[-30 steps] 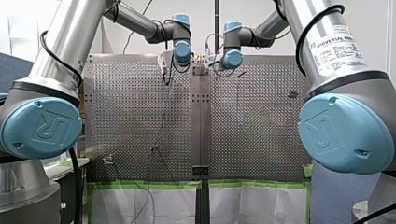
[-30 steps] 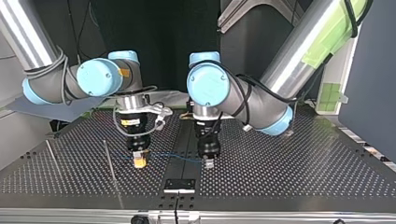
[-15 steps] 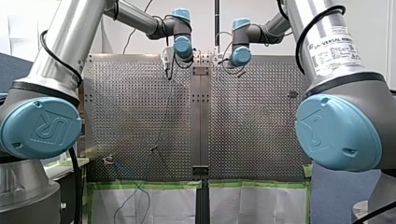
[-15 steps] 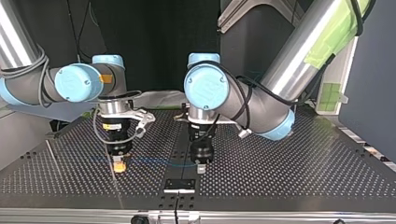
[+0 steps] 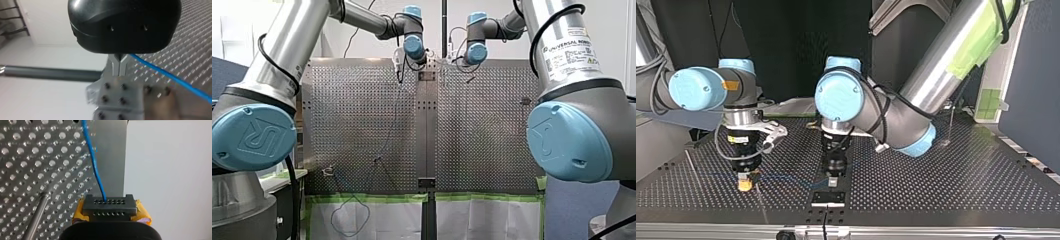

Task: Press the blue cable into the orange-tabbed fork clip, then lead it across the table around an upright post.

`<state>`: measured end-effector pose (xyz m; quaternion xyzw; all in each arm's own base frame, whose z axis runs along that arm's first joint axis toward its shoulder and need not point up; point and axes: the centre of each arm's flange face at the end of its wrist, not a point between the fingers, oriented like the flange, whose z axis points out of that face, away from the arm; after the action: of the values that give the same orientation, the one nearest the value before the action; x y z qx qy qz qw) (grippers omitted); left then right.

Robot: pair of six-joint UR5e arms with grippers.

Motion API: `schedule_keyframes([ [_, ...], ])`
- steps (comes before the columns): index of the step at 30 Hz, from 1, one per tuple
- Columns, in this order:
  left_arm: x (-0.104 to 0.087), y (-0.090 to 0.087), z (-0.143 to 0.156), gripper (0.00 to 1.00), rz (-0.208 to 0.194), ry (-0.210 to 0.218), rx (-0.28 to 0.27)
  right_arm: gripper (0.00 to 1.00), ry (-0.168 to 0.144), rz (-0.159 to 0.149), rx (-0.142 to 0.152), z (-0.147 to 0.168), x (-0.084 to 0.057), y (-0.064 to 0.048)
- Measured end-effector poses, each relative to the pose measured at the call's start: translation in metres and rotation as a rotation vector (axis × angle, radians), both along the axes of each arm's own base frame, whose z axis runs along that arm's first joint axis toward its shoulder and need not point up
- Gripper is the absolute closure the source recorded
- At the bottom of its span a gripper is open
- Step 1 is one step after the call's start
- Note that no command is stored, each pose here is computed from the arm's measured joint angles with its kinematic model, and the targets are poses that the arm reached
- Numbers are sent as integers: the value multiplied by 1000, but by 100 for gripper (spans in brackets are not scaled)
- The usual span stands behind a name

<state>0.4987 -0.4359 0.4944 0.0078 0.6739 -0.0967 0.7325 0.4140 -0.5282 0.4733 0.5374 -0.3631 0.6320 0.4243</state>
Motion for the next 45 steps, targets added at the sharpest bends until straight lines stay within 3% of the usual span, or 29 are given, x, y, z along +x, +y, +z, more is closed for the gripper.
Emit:
schedule_keyframes([
  [9, -14, -50, -24, 100, -60, 71, 45, 100, 6, -25, 18, 1, -15, -7],
  [15, -5, -67, -37, 100, -65, 81, 46, 100, 1, -41, 25, 1, -26, -14],
  [22, 12, -76, -38, 100, -59, 66, 33, 100, -7, -53, 29, 2, -35, -20],
  [33, 12, -86, 3, 100, -82, -8, -20, 100, -14, -80, 35, 3, -53, -30],
  [45, 28, -102, -42, 100, -94, 45, 34, 100, -23, -106, 40, 2, -74, -43],
])
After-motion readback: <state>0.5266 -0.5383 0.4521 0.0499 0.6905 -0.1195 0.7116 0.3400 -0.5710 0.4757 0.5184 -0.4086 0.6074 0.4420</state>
